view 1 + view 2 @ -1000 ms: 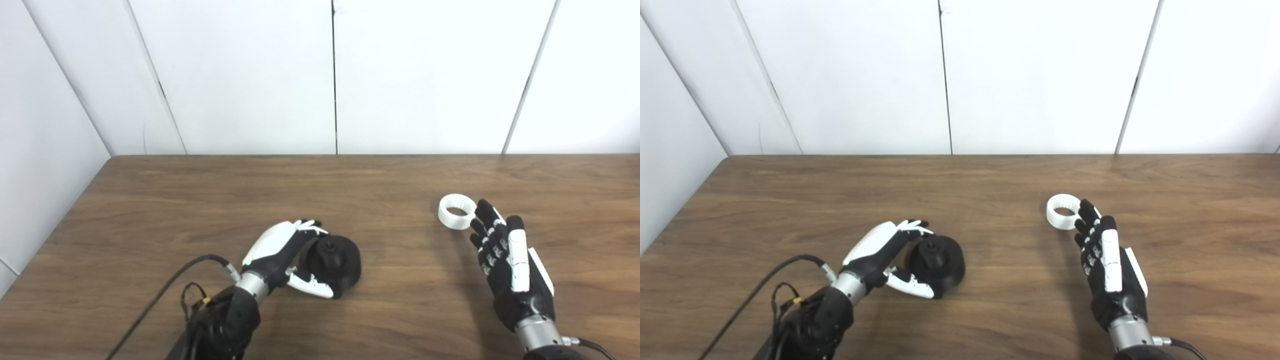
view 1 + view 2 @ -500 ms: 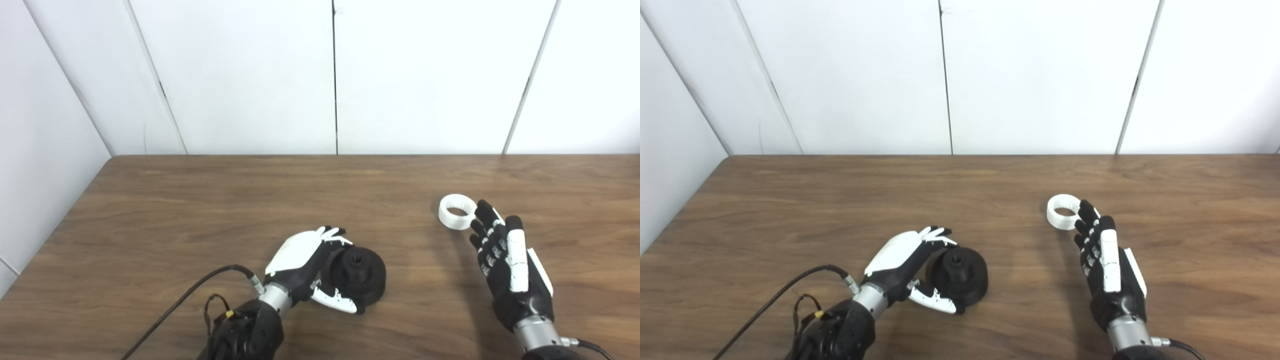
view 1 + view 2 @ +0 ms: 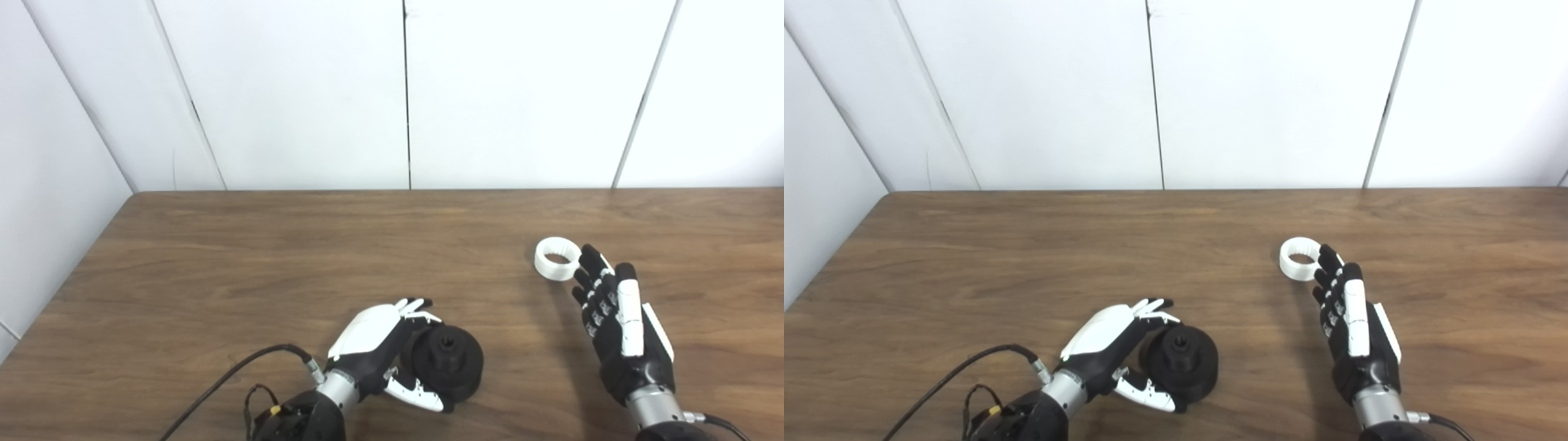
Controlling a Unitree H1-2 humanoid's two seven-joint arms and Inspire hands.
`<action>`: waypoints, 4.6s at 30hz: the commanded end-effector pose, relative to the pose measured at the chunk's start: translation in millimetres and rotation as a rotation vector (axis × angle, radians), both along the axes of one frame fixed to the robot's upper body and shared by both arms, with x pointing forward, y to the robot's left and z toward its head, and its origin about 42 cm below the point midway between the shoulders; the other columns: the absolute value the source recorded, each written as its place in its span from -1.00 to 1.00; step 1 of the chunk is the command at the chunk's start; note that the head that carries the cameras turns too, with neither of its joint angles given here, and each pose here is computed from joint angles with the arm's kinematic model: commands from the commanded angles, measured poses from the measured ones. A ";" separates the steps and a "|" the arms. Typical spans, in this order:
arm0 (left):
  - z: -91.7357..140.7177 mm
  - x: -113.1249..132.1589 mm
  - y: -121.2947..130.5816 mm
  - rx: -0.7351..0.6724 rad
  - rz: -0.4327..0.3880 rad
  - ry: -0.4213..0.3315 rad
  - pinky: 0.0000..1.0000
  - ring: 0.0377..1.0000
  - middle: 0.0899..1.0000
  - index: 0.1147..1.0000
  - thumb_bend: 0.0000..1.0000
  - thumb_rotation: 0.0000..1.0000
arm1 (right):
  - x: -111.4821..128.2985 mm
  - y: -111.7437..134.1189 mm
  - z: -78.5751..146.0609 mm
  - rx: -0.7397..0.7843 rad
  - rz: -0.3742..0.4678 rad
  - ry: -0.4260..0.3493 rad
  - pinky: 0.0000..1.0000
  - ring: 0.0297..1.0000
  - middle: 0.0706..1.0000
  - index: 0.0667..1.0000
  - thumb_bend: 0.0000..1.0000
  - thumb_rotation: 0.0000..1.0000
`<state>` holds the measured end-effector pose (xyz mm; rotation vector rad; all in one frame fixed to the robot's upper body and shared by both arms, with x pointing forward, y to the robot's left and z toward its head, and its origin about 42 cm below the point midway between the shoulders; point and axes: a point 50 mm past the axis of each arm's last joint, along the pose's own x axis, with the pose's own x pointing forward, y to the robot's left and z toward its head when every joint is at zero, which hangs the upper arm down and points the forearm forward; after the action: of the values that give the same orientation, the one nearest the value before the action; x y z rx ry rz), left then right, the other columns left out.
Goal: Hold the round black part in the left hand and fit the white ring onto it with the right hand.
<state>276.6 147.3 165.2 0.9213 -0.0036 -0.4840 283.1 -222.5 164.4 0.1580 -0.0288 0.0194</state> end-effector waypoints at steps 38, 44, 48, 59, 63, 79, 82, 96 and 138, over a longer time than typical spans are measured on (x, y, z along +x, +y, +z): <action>-1.2 1.7 0.1 0.013 0.000 -0.006 0.91 1.00 0.92 0.40 0.85 -0.51 | 165.3 -67.2 124.5 -1.227 0.012 -0.112 0.83 1.00 0.93 0.46 0.86 -0.39; -2.7 1.9 0.5 0.015 0.001 -0.003 0.89 1.00 0.93 0.41 0.85 -0.51 | 180.3 -65.7 121.2 -1.286 0.070 -0.080 0.91 1.00 0.95 0.45 0.91 -0.40; -2.6 1.9 -0.6 0.013 0.000 0.001 0.90 1.00 0.94 0.41 0.85 -0.53 | 185.6 -66.4 118.2 -1.306 0.094 -0.061 0.98 1.00 0.94 0.42 0.93 -0.39; -3.0 3.1 0.1 0.016 0.004 -0.005 0.91 1.00 0.94 0.41 0.85 -0.52 | 186.2 -61.2 109.6 -1.321 0.142 -0.015 1.00 1.00 0.95 0.44 0.92 -0.35; -4.3 3.2 0.1 0.005 0.006 -0.005 0.89 1.00 0.93 0.40 0.86 -0.54 | 184.5 -56.5 108.6 -1.341 0.165 -0.027 1.00 1.00 0.94 0.44 0.92 -0.34; -2.1 5.6 4.5 0.010 0.015 -0.004 0.97 1.00 0.94 0.41 0.86 -0.50 | 184.7 -35.6 96.5 -1.362 0.243 -0.025 1.00 1.00 0.94 0.46 0.91 -0.30; -2.4 4.7 5.3 0.006 0.017 -0.003 0.97 1.00 0.94 0.42 0.85 -0.51 | 185.3 -33.4 93.9 -1.361 0.244 -0.022 1.00 1.00 0.93 0.47 0.90 -0.31; -0.2 3.5 8.8 0.004 0.021 -0.003 0.96 1.00 0.95 0.42 0.84 -0.51 | 191.5 -31.4 93.1 -1.357 0.254 -0.019 1.00 1.00 0.91 0.46 0.87 -0.31; 5.8 6.8 10.0 0.011 0.025 -0.011 0.99 1.00 0.94 0.40 0.88 -0.50 | 189.7 -43.3 90.1 -1.350 0.202 -0.060 0.80 0.98 0.81 0.37 0.81 -0.36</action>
<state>279.9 151.0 162.7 0.9141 0.0160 -0.4844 464.4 -267.3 223.3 -1.1772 0.0585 0.2779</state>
